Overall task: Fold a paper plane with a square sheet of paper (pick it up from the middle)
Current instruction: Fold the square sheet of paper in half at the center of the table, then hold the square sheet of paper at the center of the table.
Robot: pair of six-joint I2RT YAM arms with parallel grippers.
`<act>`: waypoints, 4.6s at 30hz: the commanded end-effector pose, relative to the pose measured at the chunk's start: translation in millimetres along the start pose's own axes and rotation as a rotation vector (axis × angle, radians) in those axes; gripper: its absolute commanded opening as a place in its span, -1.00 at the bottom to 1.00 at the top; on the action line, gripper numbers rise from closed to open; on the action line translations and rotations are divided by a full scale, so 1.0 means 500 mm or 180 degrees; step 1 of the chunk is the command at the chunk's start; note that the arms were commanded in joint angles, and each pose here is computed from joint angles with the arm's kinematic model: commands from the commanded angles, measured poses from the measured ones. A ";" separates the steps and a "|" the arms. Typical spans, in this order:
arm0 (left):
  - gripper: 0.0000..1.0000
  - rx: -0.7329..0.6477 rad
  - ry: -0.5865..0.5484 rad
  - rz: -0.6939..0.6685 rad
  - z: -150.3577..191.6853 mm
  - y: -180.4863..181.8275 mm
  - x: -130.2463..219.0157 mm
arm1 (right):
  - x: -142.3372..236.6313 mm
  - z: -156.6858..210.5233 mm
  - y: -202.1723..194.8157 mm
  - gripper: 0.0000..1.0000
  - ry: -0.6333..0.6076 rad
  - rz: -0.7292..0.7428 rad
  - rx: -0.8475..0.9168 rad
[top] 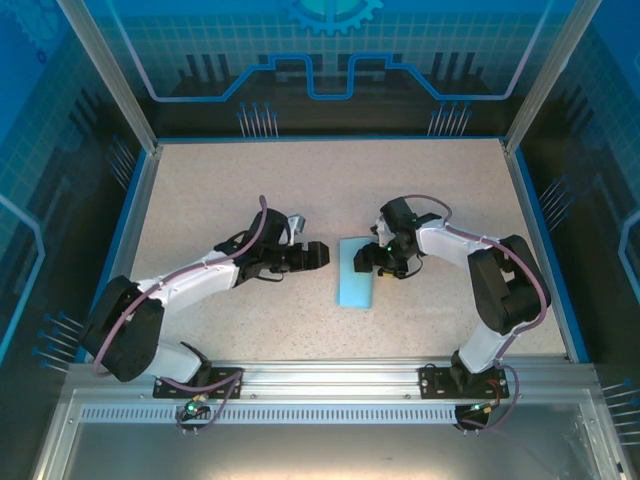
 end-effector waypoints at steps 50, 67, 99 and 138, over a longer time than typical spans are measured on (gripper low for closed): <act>0.45 -0.0049 0.0116 0.0118 -0.005 -0.039 -0.029 | -0.023 -0.016 -0.005 0.38 0.0044 0.0064 -0.0406; 0.42 -0.0055 0.0163 0.0089 0.003 -0.036 -0.035 | -0.049 -0.010 -0.015 0.42 0.0200 0.0332 -0.0426; -1.00 0.0252 0.0641 -0.0148 0.009 -0.046 -0.141 | -0.069 0.009 -0.038 0.38 0.0452 0.0736 -0.0418; -1.00 0.0437 0.0949 -0.0680 0.052 0.023 -0.254 | -0.057 0.002 -0.026 0.43 0.0344 0.0700 -0.0382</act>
Point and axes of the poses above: each hand's point on the last joint's axis, 136 mm out from that joint toward the fingers, its own x axis back along the fingers, its own y axis along the line the jaws close on, z = x × y, the point moved 6 cm from there along x, back along the fingers, and after that the axes turned 11 degrees about x, right-handed, at the moved point
